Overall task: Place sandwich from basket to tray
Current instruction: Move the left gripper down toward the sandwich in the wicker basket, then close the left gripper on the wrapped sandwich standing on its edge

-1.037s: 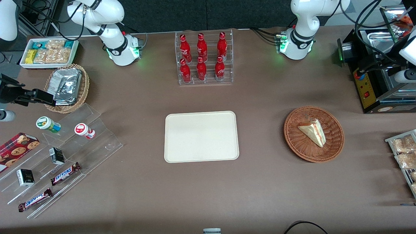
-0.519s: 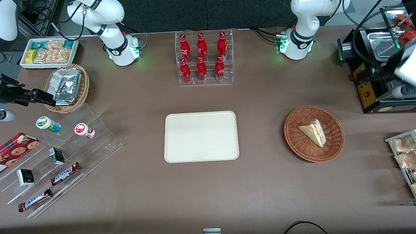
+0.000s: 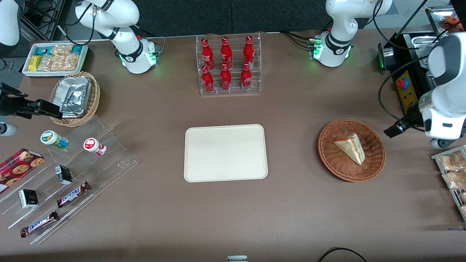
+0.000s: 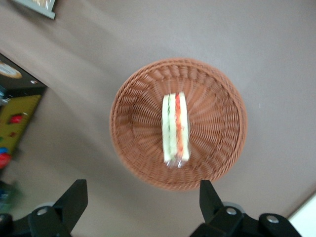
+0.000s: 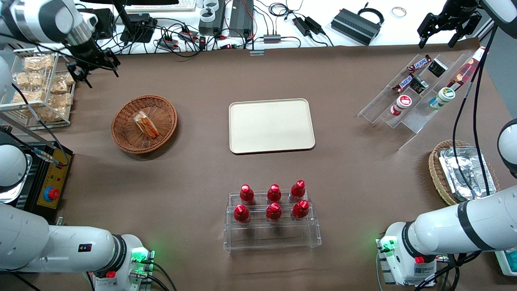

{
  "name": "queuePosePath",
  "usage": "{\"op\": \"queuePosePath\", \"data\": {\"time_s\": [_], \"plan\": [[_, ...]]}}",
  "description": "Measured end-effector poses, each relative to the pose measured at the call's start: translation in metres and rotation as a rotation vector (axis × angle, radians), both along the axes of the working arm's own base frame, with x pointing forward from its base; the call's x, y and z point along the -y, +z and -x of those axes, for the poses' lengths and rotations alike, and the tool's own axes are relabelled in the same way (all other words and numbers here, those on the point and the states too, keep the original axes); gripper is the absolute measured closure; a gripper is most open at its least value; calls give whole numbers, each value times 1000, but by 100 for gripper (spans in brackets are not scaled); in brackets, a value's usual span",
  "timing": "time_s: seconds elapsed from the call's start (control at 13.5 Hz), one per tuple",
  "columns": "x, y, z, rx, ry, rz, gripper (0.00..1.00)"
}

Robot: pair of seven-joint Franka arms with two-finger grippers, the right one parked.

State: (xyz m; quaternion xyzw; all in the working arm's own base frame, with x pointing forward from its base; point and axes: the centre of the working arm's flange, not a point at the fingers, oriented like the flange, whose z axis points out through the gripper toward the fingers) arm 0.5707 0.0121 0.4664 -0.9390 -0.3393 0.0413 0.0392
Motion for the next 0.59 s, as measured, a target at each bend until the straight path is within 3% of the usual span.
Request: {"op": "queuePosePath", "data": {"time_s": [0.3, 0.59], "plan": [[4, -66, -10, 26, 209, -21, 0], [17, -123, -17, 48, 302, -29, 0]]}}
